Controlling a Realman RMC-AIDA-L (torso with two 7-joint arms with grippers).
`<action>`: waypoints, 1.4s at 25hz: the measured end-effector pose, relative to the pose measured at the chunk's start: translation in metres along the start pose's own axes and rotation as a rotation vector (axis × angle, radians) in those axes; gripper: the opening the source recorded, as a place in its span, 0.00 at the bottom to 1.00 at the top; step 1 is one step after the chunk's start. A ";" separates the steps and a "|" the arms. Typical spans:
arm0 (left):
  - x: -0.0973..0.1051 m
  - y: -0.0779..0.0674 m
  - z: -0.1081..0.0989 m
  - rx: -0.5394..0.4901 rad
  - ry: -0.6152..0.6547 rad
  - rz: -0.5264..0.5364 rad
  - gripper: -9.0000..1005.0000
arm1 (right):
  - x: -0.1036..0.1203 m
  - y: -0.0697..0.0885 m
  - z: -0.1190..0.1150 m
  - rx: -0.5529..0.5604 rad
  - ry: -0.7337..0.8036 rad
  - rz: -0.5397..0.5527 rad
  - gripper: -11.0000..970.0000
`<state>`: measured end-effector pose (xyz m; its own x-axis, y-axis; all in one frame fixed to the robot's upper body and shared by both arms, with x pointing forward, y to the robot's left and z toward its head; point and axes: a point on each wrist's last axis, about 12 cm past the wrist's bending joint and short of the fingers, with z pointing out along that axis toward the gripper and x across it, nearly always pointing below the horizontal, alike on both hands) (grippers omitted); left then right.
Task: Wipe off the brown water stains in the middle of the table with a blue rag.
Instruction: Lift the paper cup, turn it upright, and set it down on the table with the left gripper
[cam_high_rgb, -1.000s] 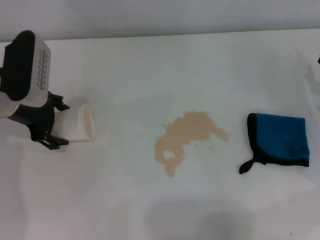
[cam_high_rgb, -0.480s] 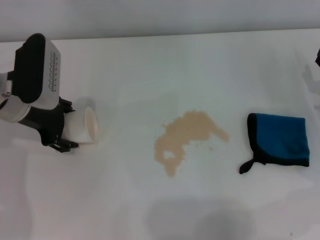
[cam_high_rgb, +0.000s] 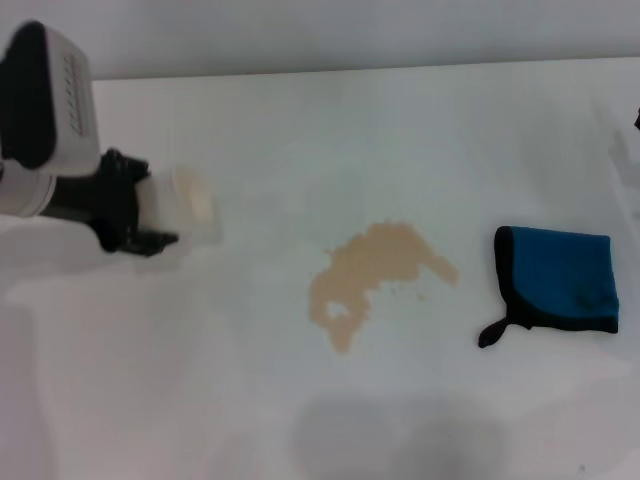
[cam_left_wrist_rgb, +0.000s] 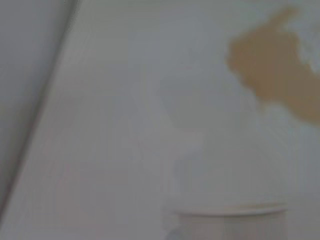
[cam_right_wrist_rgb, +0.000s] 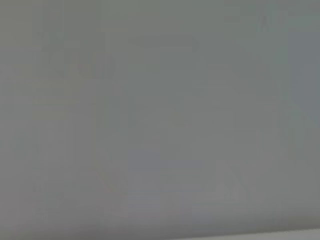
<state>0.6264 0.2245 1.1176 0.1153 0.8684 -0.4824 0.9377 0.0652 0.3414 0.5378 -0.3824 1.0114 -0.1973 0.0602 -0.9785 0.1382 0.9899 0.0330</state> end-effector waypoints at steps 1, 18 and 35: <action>-0.001 0.000 -0.002 -0.021 -0.036 -0.023 0.72 | -0.001 0.000 0.001 -0.001 -0.005 -0.002 0.80; 0.029 -0.046 0.014 -0.378 -0.638 -0.514 0.57 | -0.016 -0.006 0.007 -0.046 -0.033 -0.107 0.80; 0.039 -0.106 0.063 -0.409 -0.593 -0.752 0.55 | -0.023 -0.005 0.008 -0.114 -0.057 -0.222 0.80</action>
<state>0.5521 0.2210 1.0120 -0.2060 0.1609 -0.9652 0.6641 0.7475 -0.0172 0.5495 -0.3893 1.0326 -0.1548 -0.1640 -0.9742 -0.0133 0.9864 -0.1639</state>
